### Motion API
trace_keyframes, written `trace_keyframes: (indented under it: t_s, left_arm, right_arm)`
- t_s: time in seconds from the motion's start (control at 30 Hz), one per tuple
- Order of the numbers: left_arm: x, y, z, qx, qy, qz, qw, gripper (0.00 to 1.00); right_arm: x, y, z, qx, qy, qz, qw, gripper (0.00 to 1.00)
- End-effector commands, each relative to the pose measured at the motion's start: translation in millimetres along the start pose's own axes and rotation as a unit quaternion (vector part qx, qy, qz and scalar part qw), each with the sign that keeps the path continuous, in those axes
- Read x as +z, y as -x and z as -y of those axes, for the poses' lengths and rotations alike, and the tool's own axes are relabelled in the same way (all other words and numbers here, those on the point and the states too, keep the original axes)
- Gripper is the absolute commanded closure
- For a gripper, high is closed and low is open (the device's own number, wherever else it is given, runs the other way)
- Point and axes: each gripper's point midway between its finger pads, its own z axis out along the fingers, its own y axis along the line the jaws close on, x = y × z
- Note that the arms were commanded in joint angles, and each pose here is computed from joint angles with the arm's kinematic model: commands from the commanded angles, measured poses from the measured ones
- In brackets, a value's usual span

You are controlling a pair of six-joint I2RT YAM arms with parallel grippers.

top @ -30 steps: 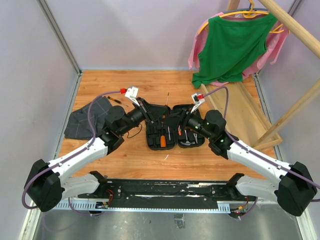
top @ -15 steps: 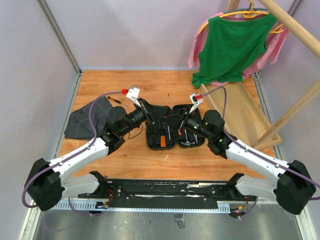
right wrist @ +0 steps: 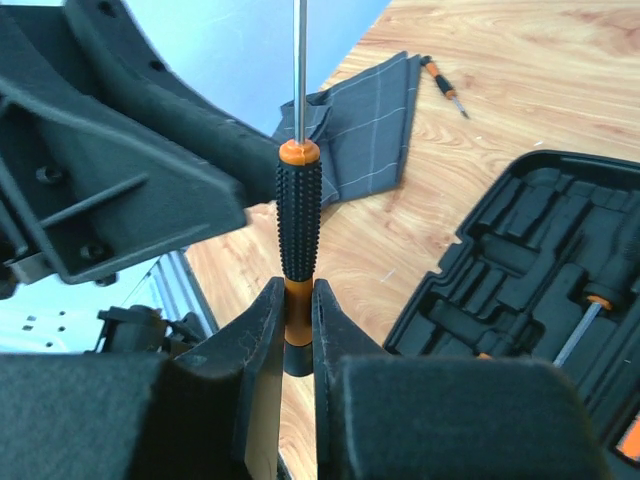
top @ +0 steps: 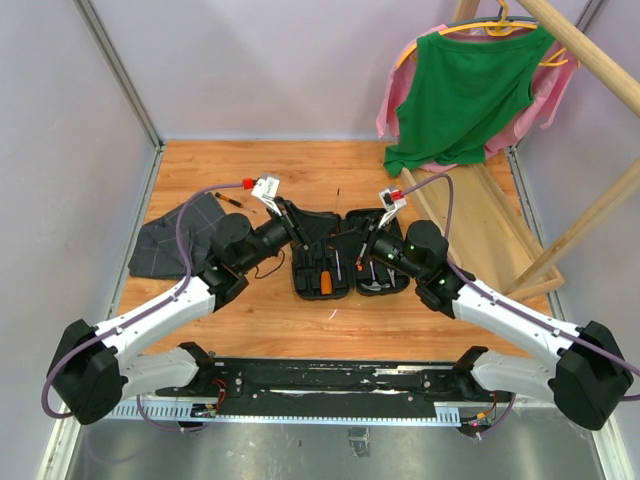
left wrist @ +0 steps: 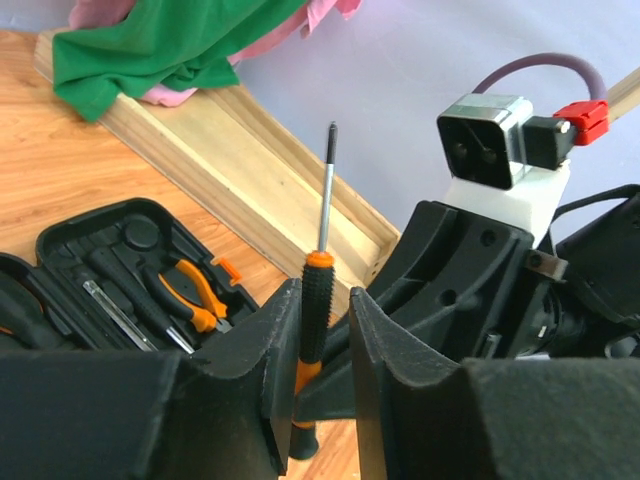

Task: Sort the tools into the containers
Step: Pick up the screwdriver from the center of the board.

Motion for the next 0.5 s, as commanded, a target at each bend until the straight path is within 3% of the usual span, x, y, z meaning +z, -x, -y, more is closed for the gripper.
trace_keyframes:
  t_s: [0.0,0.2,0.47]
  left_arm:
    - [-8,17,16,0.030,-0.014,0.016,0.999,0.68]
    - [-17,17,5,0.054,0.032,-0.003,0.998,0.62]
    - [-36,20,-11,0.071,0.091,-0.014,0.993,0.54]
  right_arm:
    - [-6,15,9,-0.032,-0.041,0.028,0.998,0.99]
    - [-24,29,47,-0.017,-0.162,0.066,0.984,0.99]
    - [-40,50,56,-0.160,-0.179,0.099,0.966,1.00]
